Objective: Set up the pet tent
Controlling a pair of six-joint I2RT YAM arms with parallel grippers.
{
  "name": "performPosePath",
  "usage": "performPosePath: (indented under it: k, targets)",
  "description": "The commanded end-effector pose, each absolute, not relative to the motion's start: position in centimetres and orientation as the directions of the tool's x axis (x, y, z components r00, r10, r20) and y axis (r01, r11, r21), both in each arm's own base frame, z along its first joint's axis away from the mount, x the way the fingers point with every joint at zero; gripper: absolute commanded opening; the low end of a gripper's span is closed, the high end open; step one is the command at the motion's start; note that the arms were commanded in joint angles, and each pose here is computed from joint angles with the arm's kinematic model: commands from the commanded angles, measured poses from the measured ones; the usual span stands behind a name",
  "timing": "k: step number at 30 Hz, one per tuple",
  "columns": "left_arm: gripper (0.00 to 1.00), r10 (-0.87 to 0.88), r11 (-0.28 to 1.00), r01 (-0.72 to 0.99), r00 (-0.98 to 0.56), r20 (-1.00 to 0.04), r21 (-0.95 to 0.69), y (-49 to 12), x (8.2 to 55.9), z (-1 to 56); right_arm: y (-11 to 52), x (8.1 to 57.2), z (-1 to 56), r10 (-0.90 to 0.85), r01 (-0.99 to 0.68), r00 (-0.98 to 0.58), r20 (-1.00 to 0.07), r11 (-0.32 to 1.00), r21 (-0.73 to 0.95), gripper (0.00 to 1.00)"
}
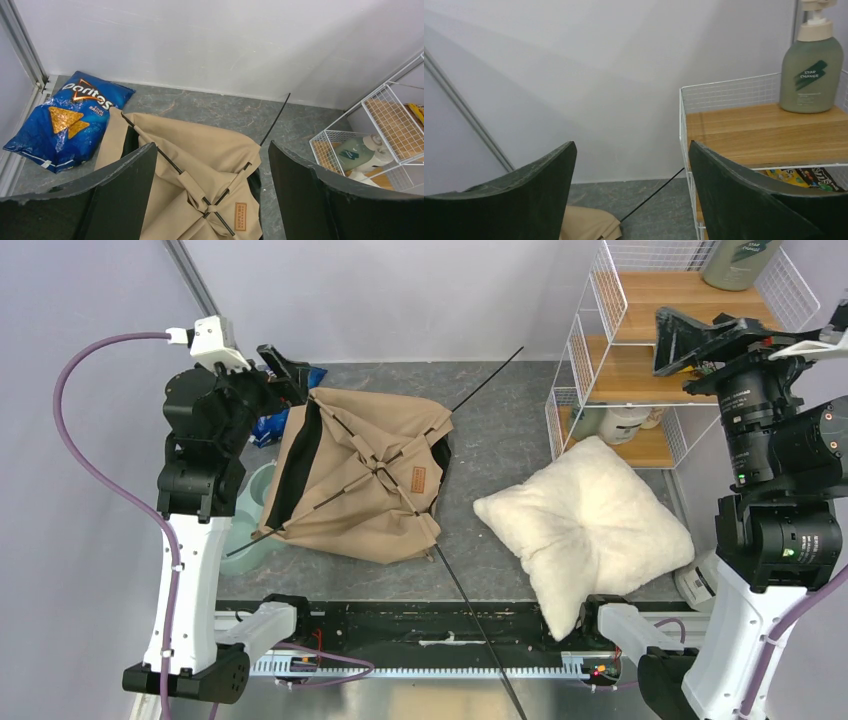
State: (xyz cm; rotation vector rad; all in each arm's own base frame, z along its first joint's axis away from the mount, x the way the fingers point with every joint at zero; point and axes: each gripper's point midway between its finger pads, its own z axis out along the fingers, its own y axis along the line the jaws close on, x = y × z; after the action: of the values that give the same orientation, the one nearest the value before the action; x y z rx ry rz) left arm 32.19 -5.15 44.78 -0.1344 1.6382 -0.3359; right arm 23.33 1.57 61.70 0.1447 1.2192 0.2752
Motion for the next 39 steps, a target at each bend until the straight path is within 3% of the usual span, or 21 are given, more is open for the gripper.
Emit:
performPosePath:
  k: [1,4,13,18,26,29,34,36,37,39]
  targets:
    - [0.89,-0.298,0.945,0.132,-0.033,-0.954,-0.300,-5.1,31.9,46.2,5.2,23.7,60.6,0.241,-0.317,0.244,-0.939,0.935,0.158,0.97]
    - [0.92,-0.287,0.948,0.137,-0.032,-0.957,-0.288,-5.1,32.0,45.7,8.7,23.9,59.2,0.209,-0.504,0.177,-0.962,0.859,0.094,0.97]
    - [0.96,-0.265,0.963,0.015,-0.134,-0.955,-0.270,-3.7,33.7,41.3,13.0,22.9,58.3,0.275,-0.750,0.072,-0.959,0.649,0.130,0.97]
    - [0.96,-0.281,0.959,-0.004,-0.146,-0.949,-0.283,-3.5,33.7,40.7,15.2,25.8,53.6,0.303,-0.778,-0.079,-0.950,0.576,0.249,0.97]
    - [0.96,-0.308,0.951,-0.025,-0.144,-0.940,-0.308,-3.3,33.6,40.4,24.4,28.2,43.6,0.024,-0.765,-0.255,-0.967,0.606,0.217,0.97]
    - [0.95,-0.313,0.950,-0.036,-0.144,-0.939,-0.312,-3.2,33.4,40.1,28.2,29.6,39.3,-0.048,-0.749,-0.303,-0.952,0.629,0.207,0.88]
    - [0.95,-0.325,0.946,-0.060,-0.147,-0.934,-0.319,-2.8,33.0,39.5,35.0,32.1,31.4,-0.147,-0.719,-0.399,-0.905,0.662,0.210,0.45]
    - [0.94,-0.329,0.944,-0.065,-0.151,-0.932,-0.322,-2.8,32.8,39.2,37.4,32.7,28.7,-0.167,-0.716,-0.437,-0.884,0.659,0.229,0.34]
    - [0.94,-0.329,0.944,-0.069,-0.154,-0.932,-0.322,-2.7,32.7,39.0,38.4,32.9,27.5,-0.174,-0.716,-0.453,-0.874,0.655,0.242,0.33]
    - [0.94,-0.327,0.945,-0.071,-0.158,-0.932,-0.319,-2.7,32.6,38.7,40.0,33.3,25.1,-0.179,-0.712,-0.495,-0.850,0.645,0.279,0.43]
